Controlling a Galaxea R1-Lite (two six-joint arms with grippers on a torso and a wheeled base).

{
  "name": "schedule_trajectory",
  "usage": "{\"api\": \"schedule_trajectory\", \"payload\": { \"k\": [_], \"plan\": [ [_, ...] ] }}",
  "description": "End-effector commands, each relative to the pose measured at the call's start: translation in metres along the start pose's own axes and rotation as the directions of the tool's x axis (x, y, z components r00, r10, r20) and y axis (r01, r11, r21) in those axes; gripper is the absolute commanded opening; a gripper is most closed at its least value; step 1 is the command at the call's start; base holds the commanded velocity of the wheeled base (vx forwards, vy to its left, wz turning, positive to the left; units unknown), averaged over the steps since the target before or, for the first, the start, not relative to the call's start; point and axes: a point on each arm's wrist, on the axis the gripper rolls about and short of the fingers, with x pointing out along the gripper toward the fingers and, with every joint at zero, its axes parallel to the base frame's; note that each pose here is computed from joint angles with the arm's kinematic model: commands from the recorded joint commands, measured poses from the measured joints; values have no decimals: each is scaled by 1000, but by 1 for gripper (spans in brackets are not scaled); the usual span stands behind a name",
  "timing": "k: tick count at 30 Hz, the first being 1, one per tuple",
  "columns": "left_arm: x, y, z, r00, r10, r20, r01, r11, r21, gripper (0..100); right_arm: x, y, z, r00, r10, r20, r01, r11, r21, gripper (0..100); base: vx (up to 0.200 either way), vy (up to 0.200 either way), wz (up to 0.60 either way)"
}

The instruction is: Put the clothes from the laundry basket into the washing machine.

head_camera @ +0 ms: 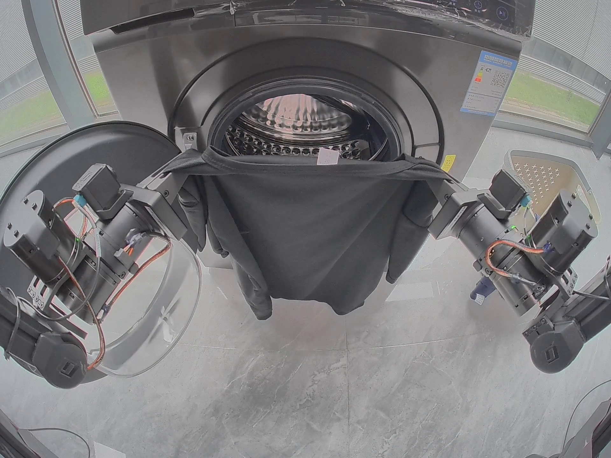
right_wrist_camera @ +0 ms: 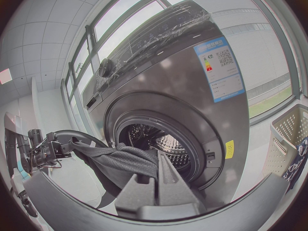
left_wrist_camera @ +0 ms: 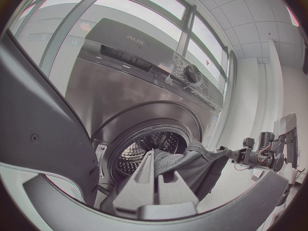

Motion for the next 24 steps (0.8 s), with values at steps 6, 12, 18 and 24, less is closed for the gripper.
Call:
{"api": "schedule_trajectory", "payload": {
  "k": [6,12,18,24],
  "plan": [
    [-6,-4,9,1000,-8,22,8,1000,-1,0,-7,5,24,997,-24,71,23,1000,9,0,0,0,0],
    [-20,-2,-2,999,5,-43,-5,1000,-4,0,-10,4,19,999,-24,48,23,1000,12,0,0,0,0],
    [-19,-9,9,1000,-24,0,24,1000,-9,0,-11,10,26,998,-9,69,7,1000,19,0,0,0,0],
    [-21,-11,10,1000,-27,3,27,1000,-11,0,-13,10,28,997,-5,72,4,1000,18,0,0,0,0]
  ]
}}
